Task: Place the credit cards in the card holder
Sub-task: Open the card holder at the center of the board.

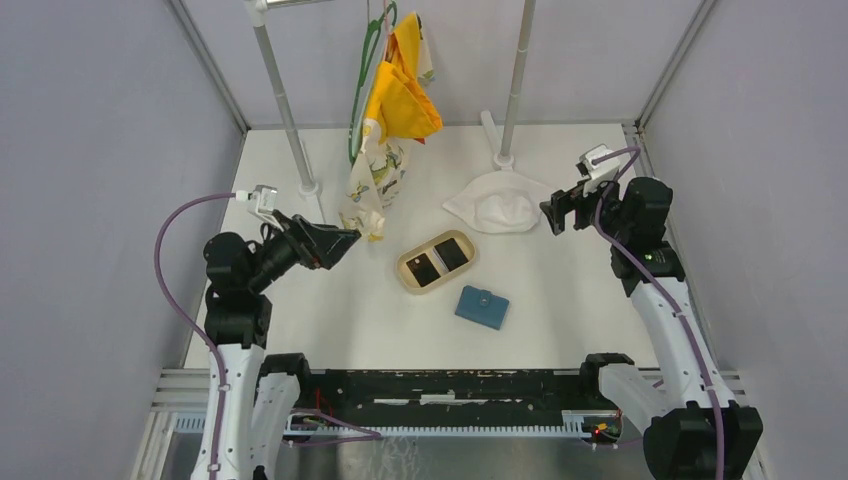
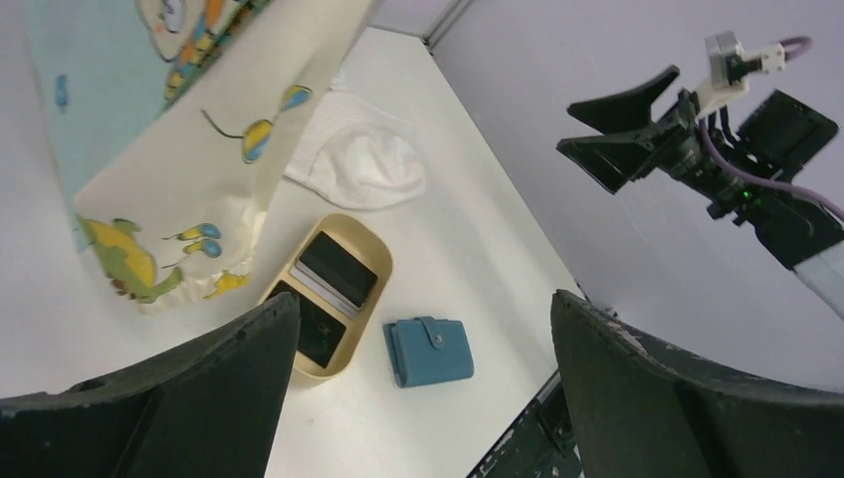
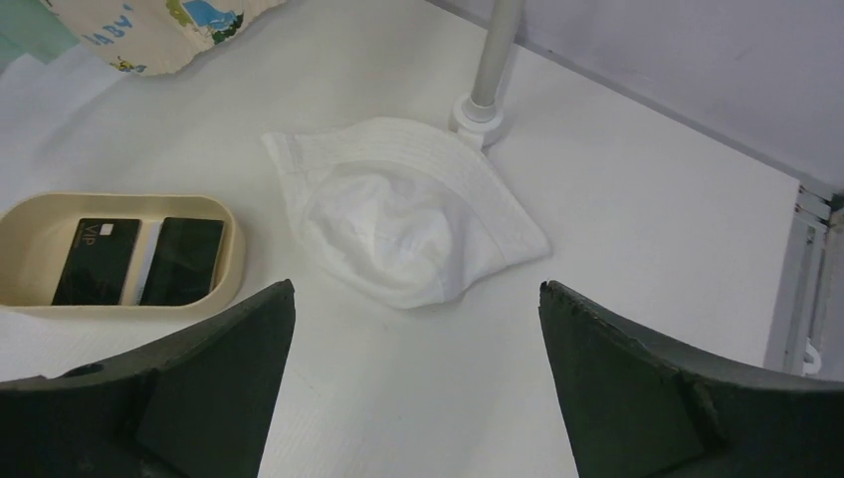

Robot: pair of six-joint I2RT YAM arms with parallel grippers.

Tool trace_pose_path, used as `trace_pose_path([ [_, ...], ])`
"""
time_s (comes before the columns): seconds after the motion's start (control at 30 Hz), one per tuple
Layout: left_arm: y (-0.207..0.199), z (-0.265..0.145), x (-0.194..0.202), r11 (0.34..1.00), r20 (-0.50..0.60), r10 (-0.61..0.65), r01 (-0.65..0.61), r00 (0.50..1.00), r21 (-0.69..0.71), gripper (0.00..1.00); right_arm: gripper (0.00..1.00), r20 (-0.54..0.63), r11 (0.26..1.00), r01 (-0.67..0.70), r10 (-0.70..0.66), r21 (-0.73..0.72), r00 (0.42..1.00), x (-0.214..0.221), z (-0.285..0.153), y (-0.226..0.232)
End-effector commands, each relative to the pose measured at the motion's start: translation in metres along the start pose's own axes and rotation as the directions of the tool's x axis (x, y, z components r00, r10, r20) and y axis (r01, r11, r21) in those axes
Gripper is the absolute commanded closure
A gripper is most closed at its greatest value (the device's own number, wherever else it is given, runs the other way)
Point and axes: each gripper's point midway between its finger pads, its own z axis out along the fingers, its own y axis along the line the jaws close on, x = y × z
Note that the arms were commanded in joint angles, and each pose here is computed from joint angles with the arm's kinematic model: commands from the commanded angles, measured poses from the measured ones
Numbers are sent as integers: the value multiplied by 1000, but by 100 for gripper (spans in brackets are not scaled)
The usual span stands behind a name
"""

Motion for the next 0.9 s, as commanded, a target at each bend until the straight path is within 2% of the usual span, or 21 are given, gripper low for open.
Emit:
trace_pose_path([
  [0.0,-29,-8,16,992,-26,47,-43,999,122,0,2,94,988,28,-14,-153,996,-16,-2,27],
  [0.1,-37,-8,31,987,-39,53,-46,998,155,0,2,153,925,92,-37,-368,987,-11,-9,66],
  [0.2,-50,-2,45,979,-52,49,-38,997,203,0,2,244,754,190,-42,-628,969,7,-27,116],
  [0.27,-67,6,66,966,-99,50,-23,994,258,0,2,270,670,213,-19,-711,963,21,-37,134],
  [0.33,-78,16,90,960,-151,59,-15,987,279,0,2,256,664,223,-48,-714,965,37,-34,134],
  [0.4,-87,29,127,962,-234,106,-40,966,270,1,2,239,681,300,-186,-668,953,56,-29,127],
  [0.47,-96,44,157,962,-268,208,-147,941,231,2,2,210,711,328,-252,-622,945,69,-22,118],
  [0.53,-106,53,188,938,-316,324,-259,892,231,5,2,212,711,367,-301,-600,930,81,-20,116],
  [0.63,-112,72,224,909,-361,404,-325,840,260,13,2,285,638,466,-371,-613,884,96,-26,125],
  [0.7,-98,82,251,909,-414,414,-344,810,237,16,2,344,571,522,-396,-634,851,105,-33,137],
  [0.77,-82,90,267,916,-441,401,-358,803,181,17,2,374,511,562,-429,-650,822,115,-37,146],
  [0.87,-63,97,278,927,-435,368,-360,822,102,16,2,369,459,590,-485,-664,793,128,-35,151],
])
